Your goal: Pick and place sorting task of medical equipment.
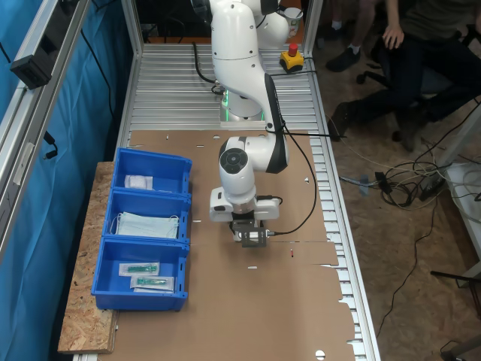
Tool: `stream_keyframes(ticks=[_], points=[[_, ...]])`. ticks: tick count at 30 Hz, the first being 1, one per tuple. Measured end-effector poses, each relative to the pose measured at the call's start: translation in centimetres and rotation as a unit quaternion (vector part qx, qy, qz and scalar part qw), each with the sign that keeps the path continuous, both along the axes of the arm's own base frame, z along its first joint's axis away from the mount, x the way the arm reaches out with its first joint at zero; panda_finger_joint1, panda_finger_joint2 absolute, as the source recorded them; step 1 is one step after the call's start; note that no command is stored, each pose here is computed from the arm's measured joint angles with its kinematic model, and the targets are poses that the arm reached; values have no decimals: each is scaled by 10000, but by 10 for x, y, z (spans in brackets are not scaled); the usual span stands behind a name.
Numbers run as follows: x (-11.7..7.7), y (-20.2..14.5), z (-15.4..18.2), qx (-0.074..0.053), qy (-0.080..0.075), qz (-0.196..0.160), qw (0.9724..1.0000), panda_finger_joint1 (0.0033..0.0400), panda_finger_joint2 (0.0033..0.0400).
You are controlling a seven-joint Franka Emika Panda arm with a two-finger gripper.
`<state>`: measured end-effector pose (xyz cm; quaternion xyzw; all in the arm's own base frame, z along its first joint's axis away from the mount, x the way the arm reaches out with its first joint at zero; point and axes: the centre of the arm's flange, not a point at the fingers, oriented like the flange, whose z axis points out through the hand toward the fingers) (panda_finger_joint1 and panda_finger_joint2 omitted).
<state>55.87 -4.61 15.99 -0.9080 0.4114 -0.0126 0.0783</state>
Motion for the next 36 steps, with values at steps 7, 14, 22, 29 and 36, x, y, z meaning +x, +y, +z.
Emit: stream_keyframes(ticks=[7,14,22,29,36], points=[[-3,1,-2,4,33,4,10000,400,400],[-10,2,-8,14,120,16,9999,400,400],[-11,2,-9,16,130,17,9999,400,400],[-11,2,-9,16,130,17,9999,400,400],[-11,2,-9,16,130,17,9999,400,400]])
